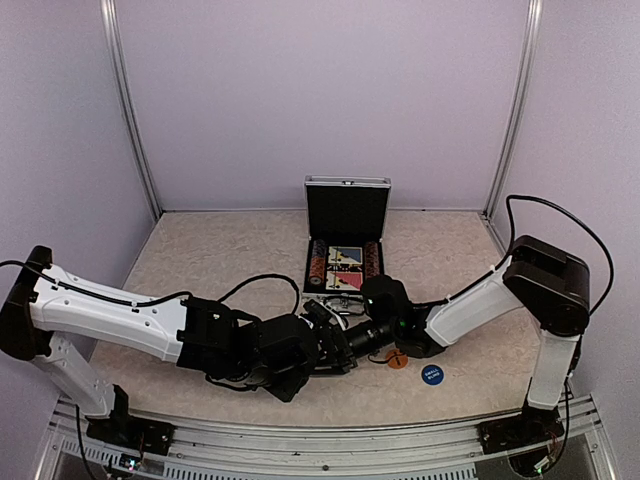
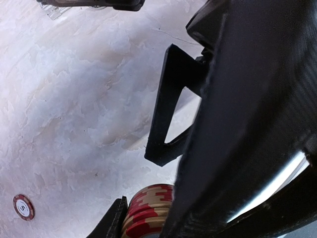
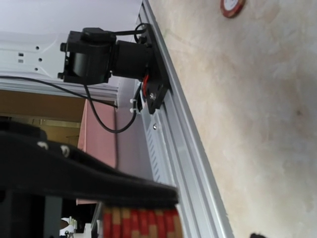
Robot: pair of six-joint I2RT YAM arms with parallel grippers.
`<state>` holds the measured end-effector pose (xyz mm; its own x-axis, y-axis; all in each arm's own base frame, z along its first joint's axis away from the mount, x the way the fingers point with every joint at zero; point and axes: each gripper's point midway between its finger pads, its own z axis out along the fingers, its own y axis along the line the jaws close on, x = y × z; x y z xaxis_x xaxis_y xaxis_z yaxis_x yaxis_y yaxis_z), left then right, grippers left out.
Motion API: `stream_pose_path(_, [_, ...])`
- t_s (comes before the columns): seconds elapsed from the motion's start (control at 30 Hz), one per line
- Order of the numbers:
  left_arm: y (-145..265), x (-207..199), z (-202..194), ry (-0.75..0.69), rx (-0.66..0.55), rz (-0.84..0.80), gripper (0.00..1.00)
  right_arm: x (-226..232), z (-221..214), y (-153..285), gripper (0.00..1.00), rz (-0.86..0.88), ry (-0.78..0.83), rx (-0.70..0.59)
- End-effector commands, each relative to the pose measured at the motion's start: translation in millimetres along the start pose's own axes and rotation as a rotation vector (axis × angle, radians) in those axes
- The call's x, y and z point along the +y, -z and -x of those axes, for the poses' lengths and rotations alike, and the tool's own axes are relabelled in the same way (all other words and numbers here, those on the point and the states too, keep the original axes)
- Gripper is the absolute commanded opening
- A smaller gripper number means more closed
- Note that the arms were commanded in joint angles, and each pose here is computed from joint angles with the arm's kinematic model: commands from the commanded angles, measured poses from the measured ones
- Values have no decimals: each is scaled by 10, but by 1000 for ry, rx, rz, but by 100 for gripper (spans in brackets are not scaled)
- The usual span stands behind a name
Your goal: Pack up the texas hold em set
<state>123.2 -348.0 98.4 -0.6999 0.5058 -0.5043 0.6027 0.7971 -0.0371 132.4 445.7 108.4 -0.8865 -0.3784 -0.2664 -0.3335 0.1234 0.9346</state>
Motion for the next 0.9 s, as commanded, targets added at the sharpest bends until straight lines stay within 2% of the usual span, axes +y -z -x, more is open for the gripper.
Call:
stream_pose_path(0.0, [36,-64,97,-3,-31,-9,0,134,-22,-77,77,53,33,24])
stream_pose_path(0.13, [25,-71,93,-3,-29,-11,0,172,-25,-82,76,69,40,27])
stream_pose_path(0.87, [5,-69,66,-1,-23,-13,0,231,-117,-123,52,113,60,56])
